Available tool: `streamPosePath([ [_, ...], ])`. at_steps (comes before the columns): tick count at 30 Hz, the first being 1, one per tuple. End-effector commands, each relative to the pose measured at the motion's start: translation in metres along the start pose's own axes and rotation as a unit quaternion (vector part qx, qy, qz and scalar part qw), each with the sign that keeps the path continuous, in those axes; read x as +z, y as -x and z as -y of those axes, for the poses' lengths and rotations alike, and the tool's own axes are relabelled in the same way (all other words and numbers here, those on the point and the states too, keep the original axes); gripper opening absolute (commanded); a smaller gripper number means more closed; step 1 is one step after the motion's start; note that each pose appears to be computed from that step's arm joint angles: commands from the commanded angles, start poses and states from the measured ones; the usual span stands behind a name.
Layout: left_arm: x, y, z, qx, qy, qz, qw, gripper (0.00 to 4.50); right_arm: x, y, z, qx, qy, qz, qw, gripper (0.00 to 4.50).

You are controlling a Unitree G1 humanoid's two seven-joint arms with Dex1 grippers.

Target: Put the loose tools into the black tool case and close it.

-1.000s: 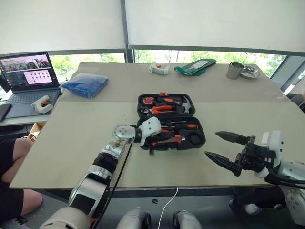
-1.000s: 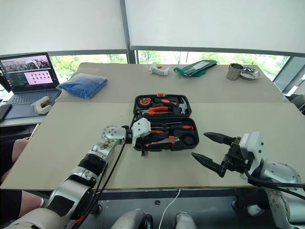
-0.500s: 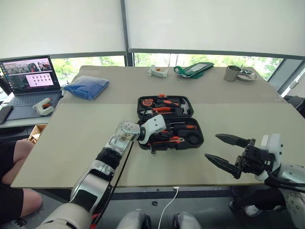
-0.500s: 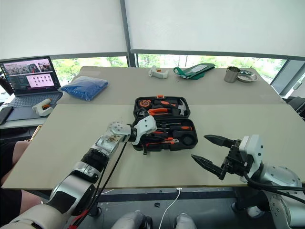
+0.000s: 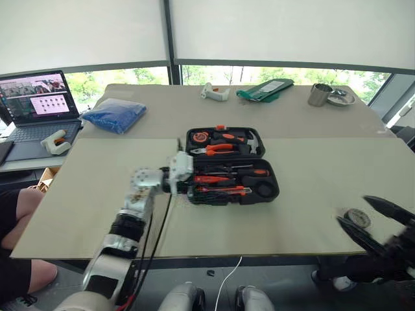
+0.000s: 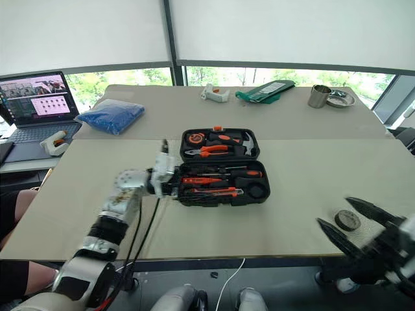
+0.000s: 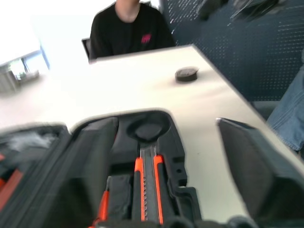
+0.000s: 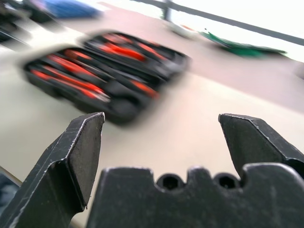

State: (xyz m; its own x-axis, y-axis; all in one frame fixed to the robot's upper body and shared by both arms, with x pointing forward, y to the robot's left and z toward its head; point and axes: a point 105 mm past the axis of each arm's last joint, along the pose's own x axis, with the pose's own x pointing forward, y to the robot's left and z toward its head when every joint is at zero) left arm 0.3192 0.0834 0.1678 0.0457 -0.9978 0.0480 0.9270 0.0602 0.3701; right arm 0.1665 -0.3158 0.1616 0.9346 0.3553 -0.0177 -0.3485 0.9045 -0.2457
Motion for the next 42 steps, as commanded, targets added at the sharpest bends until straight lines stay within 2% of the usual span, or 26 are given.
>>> streamPosePath([
  [1, 0.017, 0.031, 0.022, -0.029, -0.004, -0.002, 1.000, 4.47, -0.010, 0.048, 0.019, -0.094, 0.029, -0.026, 0.995, 4.50],
  [6, -0.003, 0.071, 0.050, -0.023, 0.036, -0.065, 0.997, 4.47, -0.051, 0.091, 0.002, -0.106, -0.001, -0.118, 0.987, 4.50],
  [9, -0.005, 0.078, 0.055, 0.000, 0.036, -0.077, 0.996, 4.47, -0.054, 0.099, 0.003, -0.130, -0.007, -0.123, 0.984, 4.50],
  [12, 0.006, 0.068, 0.052, 0.021, 0.040, -0.045, 0.998, 4.47, -0.040, 0.080, 0.011, -0.107, 0.017, -0.112, 0.988, 4.50],
  [14, 0.009, 0.060, 0.060, -0.002, 0.059, -0.035, 0.998, 4.47, -0.036, 0.060, 0.019, -0.083, 0.025, -0.130, 0.988, 4.50],
  [17, 0.010, 0.049, 0.072, -0.039, 0.090, -0.032, 0.995, 4.47, -0.032, 0.021, 0.012, 0.025, 0.013, -0.180, 0.983, 4.50],
  [21, 0.013, 0.035, 0.074, -0.041, 0.093, -0.023, 0.994, 4.47, -0.038, -0.013, 0.010, 0.101, 0.017, -0.258, 0.961, 4.50],
  [27, 0.015, 0.023, 0.074, -0.030, 0.091, -0.017, 0.995, 4.47, -0.056, -0.049, 0.032, 0.112, 0.060, -0.322, 0.938, 4.50],
  [34, 0.008, 0.017, 0.072, 0.003, 0.113, -0.034, 0.993, 4.47, -0.065, -0.066, 0.045, 0.112, 0.059, -0.352, 0.928, 4.50],
  [38, 0.007, 0.016, 0.074, 0.002, 0.111, -0.036, 0.993, 4.50, -0.067, -0.075, 0.050, 0.105, 0.060, -0.359, 0.925, 3.46],
  [42, 0.007, 0.016, 0.074, 0.004, 0.107, -0.038, 0.994, 4.50, -0.067, -0.079, 0.053, 0.104, 0.059, -0.367, 0.923, 2.03],
])
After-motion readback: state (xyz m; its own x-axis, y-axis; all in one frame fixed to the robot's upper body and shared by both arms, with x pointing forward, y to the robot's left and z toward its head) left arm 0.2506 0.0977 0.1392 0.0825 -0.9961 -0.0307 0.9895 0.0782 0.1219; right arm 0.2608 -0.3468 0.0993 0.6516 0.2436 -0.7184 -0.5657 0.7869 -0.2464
